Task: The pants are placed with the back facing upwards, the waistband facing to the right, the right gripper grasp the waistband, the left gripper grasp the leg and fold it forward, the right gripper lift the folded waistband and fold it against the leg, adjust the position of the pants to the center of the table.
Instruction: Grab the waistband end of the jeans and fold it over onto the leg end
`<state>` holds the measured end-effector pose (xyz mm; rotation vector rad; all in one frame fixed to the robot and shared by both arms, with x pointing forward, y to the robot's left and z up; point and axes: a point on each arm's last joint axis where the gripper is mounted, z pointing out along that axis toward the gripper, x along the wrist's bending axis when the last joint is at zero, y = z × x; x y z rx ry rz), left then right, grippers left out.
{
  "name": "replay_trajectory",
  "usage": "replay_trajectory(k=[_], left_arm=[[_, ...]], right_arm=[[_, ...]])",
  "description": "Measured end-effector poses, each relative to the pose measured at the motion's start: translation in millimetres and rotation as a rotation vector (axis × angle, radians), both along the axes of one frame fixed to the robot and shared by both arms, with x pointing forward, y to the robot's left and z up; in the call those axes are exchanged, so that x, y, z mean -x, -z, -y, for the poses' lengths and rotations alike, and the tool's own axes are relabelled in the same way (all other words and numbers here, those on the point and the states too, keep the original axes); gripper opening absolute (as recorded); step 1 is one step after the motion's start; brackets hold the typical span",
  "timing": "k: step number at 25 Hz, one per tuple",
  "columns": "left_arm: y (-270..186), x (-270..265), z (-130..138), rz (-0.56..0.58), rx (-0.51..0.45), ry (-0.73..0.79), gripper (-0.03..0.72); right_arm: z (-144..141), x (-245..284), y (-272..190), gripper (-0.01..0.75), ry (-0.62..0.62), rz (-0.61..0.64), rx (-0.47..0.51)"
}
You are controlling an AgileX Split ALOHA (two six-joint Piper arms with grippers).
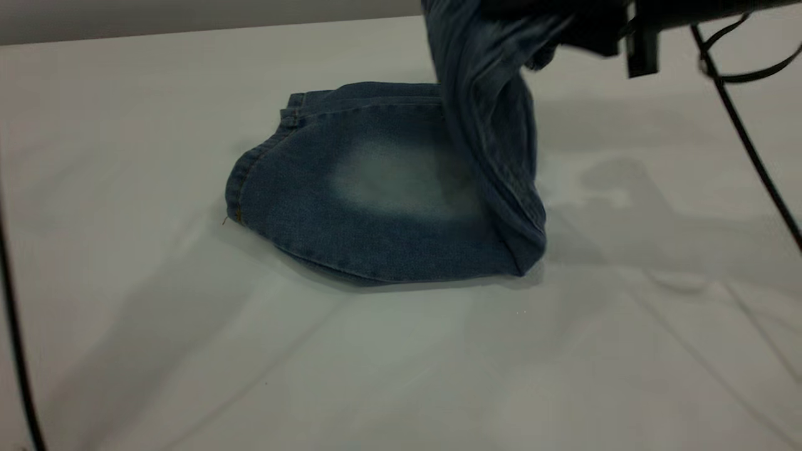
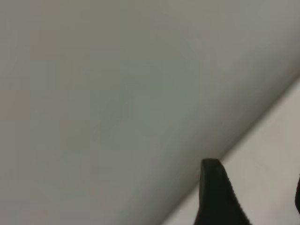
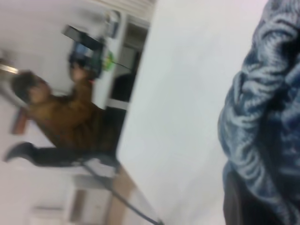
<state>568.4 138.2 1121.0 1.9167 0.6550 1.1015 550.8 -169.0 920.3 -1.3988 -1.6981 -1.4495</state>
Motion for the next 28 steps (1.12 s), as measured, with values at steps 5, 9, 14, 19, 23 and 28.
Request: replay_trajectory(k=[5, 9, 14, 19, 23, 28], left_arm=[[-39.3, 26.1, -16.2, 0.067, 0.049, -0.033, 0.372], [-49.0, 34.6, -21.9, 0.077, 0.055, -0.05, 0.372], [-48.7, 35.5, -23.7, 0.064, 0.05, -0.064, 0.372], [-48.2, 35.3, -23.7, 0.06, 0.052, -0.066, 0.372], [-46.9, 35.2, -24.8, 0.047, 0.046, -0.078, 0.372], [-44.8, 35.2, -26.5, 0.026, 0.033, -0.095, 0.372]], right_arm=[[-33.4, -3.0, 0.7, 0.066, -0.045, 0.101, 0.139], [-58.3, -13.1, 4.8, 0.066, -0.035, 0.141, 0.238], [-86.6, -24.9, 10.5, 0.066, -0.046, 0.178, 0.284], [-103.6, -32.4, 28.7, 0.087, -0.08, 0.169, 0.285], [-105.8, -34.3, 46.7, 0.172, -0.087, 0.113, 0.282], [-110.8, -42.1, 37.2, 0.388, -0.09, 0.144, 0.247]])
